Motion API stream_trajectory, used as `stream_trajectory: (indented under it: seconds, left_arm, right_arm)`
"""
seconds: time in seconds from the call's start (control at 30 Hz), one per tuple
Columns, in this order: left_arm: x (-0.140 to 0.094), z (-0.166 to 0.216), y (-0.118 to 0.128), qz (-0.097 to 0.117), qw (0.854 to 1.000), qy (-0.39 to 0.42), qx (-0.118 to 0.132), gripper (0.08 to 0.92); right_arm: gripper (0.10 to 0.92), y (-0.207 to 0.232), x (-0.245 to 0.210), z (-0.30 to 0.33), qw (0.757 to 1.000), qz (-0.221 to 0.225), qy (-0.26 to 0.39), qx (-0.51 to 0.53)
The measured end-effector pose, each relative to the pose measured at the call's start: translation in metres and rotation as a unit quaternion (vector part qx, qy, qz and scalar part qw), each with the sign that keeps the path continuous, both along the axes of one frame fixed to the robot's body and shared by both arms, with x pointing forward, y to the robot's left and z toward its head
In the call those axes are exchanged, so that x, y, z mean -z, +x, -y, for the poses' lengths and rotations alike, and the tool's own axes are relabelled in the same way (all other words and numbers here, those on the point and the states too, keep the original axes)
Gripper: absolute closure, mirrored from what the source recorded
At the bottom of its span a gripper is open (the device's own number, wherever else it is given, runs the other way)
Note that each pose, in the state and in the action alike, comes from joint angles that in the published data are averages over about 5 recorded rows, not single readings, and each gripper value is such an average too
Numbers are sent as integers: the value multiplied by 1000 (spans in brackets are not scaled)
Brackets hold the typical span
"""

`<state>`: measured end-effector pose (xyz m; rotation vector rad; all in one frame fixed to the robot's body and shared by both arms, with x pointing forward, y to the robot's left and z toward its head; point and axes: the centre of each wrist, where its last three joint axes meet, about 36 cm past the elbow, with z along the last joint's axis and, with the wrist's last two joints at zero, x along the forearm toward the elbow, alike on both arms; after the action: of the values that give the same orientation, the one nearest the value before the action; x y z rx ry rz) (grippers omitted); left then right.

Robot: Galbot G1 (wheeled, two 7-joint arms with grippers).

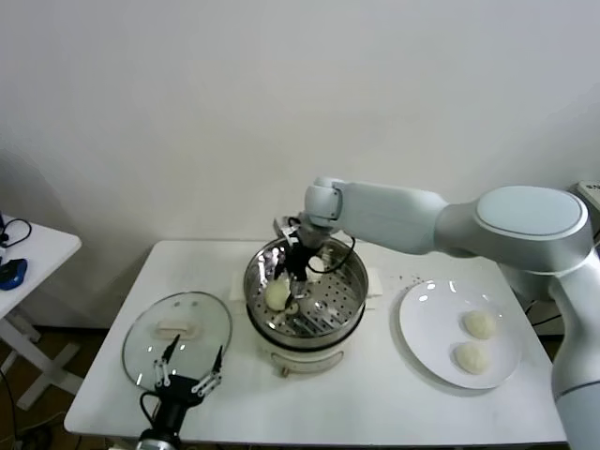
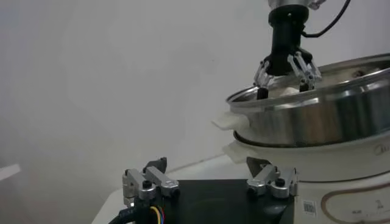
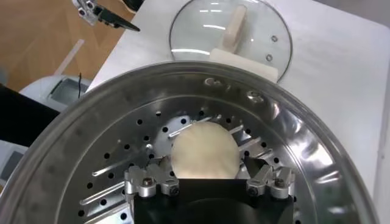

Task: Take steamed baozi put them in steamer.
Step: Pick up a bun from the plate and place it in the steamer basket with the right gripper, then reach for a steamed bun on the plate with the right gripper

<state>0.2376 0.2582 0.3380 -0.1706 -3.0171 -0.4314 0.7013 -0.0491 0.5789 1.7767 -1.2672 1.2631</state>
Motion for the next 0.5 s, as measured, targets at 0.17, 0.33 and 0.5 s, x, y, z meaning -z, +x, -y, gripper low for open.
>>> stream_trajectory:
  seconds: [0.17, 0.33, 0.5]
  left_arm:
    - [1, 0, 0, -2, 1000, -1, -1, 177]
    - [2, 0, 0, -2, 1000, -1, -1, 177]
    - [1, -1, 0, -3, 1000, 1, 1, 177]
  right_arm:
    - [200, -1, -24, 13, 1000, 6, -1, -12]
    - [200, -8, -60, 46, 1000, 12, -4, -18]
    - [200, -21, -93, 104, 1000, 19, -15, -14]
